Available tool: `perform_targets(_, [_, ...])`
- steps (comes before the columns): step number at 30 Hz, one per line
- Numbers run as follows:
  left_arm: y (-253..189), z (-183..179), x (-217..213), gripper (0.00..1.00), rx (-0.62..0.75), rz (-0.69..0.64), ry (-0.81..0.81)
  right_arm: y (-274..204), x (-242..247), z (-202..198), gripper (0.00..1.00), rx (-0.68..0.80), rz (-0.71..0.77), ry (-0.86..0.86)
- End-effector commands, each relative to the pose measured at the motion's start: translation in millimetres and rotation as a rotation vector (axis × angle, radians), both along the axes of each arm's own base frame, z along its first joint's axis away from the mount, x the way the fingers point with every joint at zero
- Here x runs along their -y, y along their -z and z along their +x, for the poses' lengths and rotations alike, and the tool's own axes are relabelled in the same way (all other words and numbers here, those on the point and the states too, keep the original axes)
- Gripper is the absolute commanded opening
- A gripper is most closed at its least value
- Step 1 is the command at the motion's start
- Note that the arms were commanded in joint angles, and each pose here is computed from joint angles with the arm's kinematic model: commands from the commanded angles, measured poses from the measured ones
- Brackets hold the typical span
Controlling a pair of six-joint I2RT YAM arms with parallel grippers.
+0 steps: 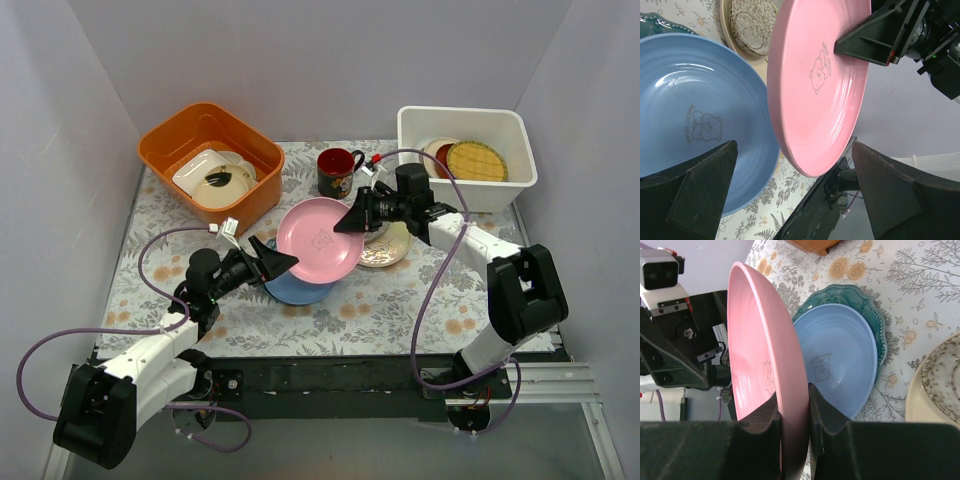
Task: Place the plates into the plastic bin on the countertop
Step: Pick up the plate at the center of the board.
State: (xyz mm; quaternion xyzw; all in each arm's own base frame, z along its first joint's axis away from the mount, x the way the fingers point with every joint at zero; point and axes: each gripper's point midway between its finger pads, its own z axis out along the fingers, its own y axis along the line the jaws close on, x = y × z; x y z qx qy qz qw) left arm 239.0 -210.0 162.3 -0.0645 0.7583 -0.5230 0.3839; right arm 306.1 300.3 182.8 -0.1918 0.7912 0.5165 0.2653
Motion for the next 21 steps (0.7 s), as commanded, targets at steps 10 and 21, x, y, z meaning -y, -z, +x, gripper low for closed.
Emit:
perform_targets(10, [-19.6, 2.1, 3.1, 0.98, 0.062, 0.007, 0.021, -35.2, 15.4, 48.5, 0.01, 0.078, 0.052, 0.049])
perform_targets(21, [-16.7, 2.8, 4.0, 0.98, 0.05, 0.011, 0.025, -54.4, 34.9, 73.8, 0.01, 0.118, 0.06, 0.103])
